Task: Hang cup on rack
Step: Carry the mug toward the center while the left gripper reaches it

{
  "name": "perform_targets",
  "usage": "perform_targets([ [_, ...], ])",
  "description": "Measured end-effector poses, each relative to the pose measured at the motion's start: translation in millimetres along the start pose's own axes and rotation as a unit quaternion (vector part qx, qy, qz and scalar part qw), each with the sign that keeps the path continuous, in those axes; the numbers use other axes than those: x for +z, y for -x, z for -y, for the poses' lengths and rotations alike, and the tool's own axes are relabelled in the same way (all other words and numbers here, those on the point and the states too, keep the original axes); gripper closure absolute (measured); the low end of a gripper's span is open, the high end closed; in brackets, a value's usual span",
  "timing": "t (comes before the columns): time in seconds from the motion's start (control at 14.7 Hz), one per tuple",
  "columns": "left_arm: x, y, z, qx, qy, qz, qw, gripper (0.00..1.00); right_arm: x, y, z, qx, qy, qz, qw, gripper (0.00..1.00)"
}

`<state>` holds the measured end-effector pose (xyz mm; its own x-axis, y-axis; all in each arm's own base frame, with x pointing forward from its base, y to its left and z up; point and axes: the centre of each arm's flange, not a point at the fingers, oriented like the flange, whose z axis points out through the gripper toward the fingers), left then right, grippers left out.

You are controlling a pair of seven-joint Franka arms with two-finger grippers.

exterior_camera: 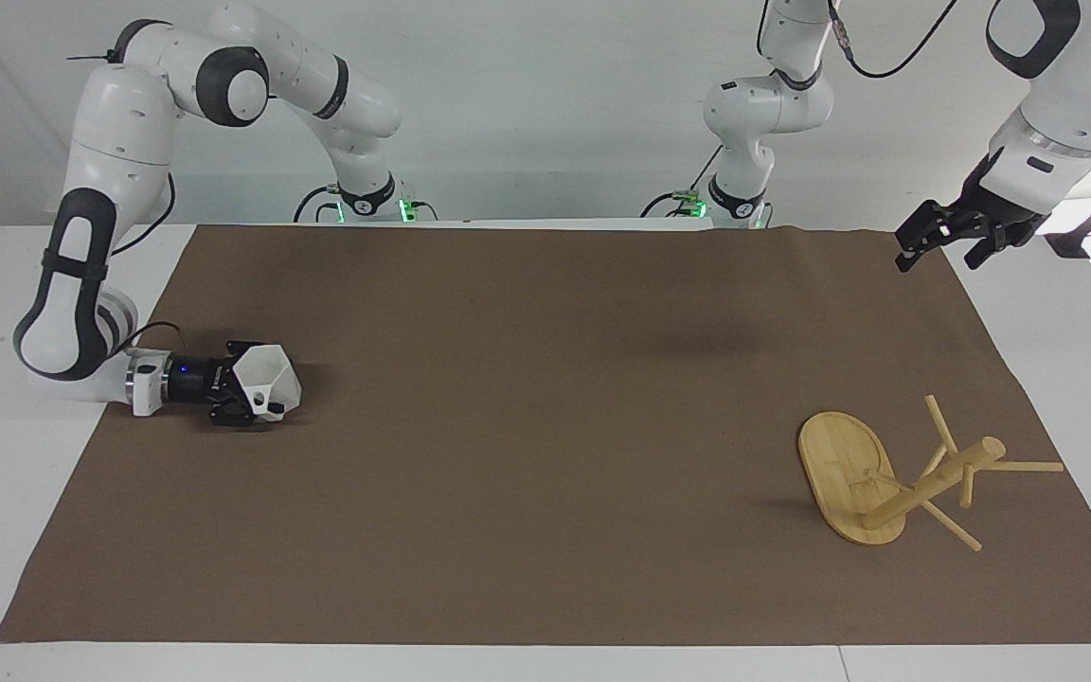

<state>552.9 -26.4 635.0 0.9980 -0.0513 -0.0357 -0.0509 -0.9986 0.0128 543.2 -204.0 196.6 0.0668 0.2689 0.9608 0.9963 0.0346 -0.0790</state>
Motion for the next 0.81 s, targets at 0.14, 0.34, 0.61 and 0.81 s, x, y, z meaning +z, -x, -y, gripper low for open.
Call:
perform_targets([
  [0.14, 0, 0, -2, -0.011, 0.0, -0.002, 1.0, 0.0, 1, -1, -1, -0.001, -0.001, 0.0, 1.0, 0.22],
  [0.34, -1, -1, -22, -0.027, 0.001, -0.008, 1.0, 0.0, 19, -31, -15, -0.001, -0.012, -0.006, 1.0, 0.22],
  [0.61, -5, 0, -92, -0.053, 0.01, -0.03, 0.998, 0.0, 100, -124, -64, -0.021, -0.007, -0.007, 1.0, 0.22],
  [0.81, -2, 10, -179, -0.133, 0.026, -0.05, 0.99, 0.0, 192, -162, -90, -0.025, 0.002, -0.014, 1.0, 0.22],
])
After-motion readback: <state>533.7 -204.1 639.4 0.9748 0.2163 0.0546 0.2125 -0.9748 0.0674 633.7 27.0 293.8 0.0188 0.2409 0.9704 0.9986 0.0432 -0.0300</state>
